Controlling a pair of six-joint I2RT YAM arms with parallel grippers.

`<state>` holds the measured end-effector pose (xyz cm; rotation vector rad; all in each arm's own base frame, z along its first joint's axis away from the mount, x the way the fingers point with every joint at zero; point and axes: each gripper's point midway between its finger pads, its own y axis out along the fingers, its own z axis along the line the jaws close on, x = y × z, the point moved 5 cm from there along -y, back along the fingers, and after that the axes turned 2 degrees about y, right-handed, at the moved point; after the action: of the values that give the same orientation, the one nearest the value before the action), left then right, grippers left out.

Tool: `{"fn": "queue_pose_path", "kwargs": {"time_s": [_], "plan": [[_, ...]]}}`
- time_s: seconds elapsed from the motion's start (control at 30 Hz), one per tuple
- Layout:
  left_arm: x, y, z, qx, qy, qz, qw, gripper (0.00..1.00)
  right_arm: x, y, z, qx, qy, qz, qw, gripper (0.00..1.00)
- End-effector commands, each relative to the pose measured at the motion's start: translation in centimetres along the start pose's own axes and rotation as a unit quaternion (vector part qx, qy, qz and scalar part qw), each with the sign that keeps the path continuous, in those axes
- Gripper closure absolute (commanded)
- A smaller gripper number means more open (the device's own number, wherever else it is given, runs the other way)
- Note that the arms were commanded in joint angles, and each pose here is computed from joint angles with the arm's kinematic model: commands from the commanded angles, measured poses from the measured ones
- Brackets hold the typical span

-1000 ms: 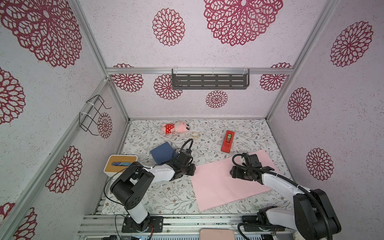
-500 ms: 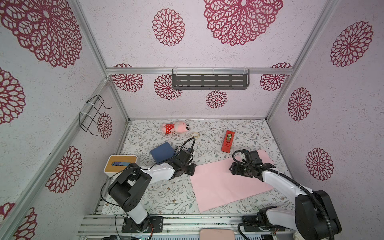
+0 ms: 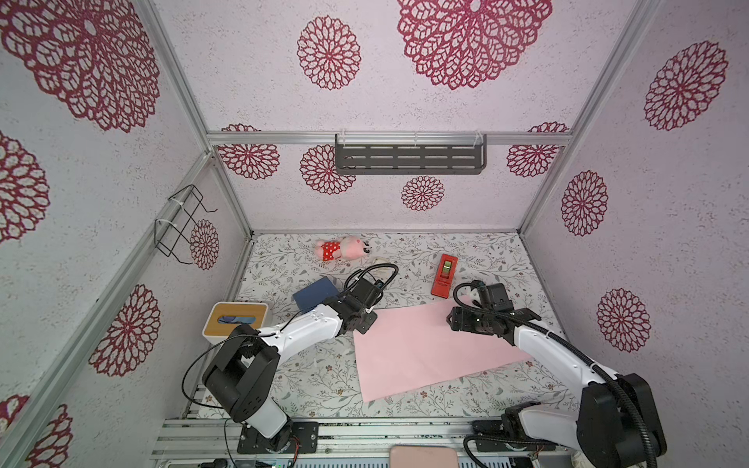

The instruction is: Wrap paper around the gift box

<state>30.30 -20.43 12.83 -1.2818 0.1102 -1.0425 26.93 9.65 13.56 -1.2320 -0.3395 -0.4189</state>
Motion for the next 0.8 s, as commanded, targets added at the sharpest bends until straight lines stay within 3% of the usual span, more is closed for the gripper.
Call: {"fn": "queue_pose_path", "kwargs": {"time_s": [0.0,0.13,0.4,0.57,0.77], "plan": [[1.5,-0.9,2.5,0.05,0.057,-0.023,0.997,1.0,1.5,-0.9,-0.4,-0.04,-0.018,-0.022,0.999,0.16],[2.0,-0.3,4.3,0.045,0.049,-0.043,0.997,1.0,3.2,-1.1,-1.8,-0.076,-0.001,-0.049,0.996,0.12],[3.1,0.9,3.7,0.009,0.038,-0.067,0.997,1.0,7.5,-0.7,-7.8,-0.102,0.143,-0.113,0.978,0.06],[3.5,1.2,1.9,-0.034,0.039,-0.073,0.996,1.0,7.6,1.0,-10.2,-0.125,0.171,-0.089,0.973,0.05],[1.4,1.2,0.6,-0.033,0.03,-0.065,0.997,1.0,5.0,1.9,-12.9,-0.165,0.195,-0.055,0.965,0.03]]}}
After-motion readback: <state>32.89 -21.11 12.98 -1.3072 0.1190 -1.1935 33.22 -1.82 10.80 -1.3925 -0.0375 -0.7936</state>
